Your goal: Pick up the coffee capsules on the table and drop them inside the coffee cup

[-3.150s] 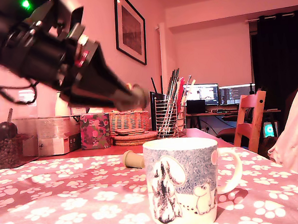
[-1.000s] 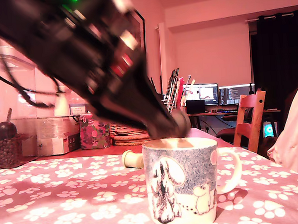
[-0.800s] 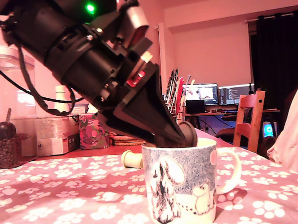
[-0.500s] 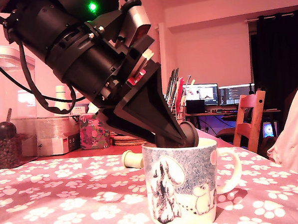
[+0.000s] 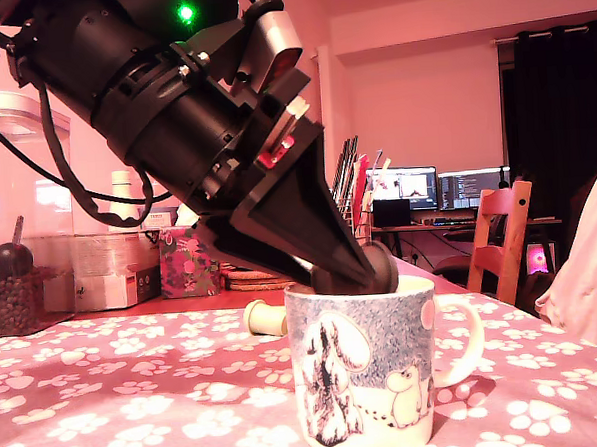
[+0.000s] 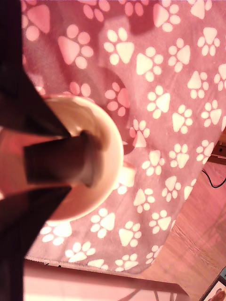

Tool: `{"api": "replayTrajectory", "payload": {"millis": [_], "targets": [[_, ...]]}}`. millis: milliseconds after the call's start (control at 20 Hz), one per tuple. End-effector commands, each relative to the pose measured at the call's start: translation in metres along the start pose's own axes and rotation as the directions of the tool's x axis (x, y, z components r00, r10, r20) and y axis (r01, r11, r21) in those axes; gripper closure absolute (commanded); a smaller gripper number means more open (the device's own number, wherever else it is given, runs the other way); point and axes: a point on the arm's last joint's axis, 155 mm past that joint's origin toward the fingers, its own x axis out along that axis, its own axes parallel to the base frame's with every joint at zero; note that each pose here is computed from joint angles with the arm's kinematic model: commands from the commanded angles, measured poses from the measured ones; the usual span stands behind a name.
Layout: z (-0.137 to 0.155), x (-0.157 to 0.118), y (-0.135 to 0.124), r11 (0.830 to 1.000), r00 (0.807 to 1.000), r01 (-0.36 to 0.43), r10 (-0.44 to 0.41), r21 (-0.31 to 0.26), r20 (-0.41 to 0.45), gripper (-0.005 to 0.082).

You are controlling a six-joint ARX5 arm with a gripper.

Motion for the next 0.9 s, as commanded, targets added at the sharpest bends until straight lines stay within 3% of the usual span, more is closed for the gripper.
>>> {"api": "replayTrajectory", "payload": {"millis": [0, 450, 600, 700, 750, 850], "targets": [[-0.001, 0.004, 0.000, 1.000, 1.000, 0.004, -0.004, -0.002, -0.006, 0.0344], [-0.003, 0.002, -0.001, 1.000, 1.000, 0.005, -0.005, -0.005, -0.012, 0.0367], [0.002, -0.003, -0.004, 1.000, 1.000, 0.008, -0.008, 0.002, 0.003, 0.0523], [0.008, -0.009, -0.007, 1.000, 1.000, 0.010, -0.010, 0.011, 0.023, 0.0744], [0.011, -0.013, -0.008, 1.000, 0.999, 0.009, -0.010, 0.016, 0.035, 0.0791], [0.021, -0.022, -0.011, 1.000, 0.998, 0.006, -0.008, 0.030, 0.069, 0.0788]]}}
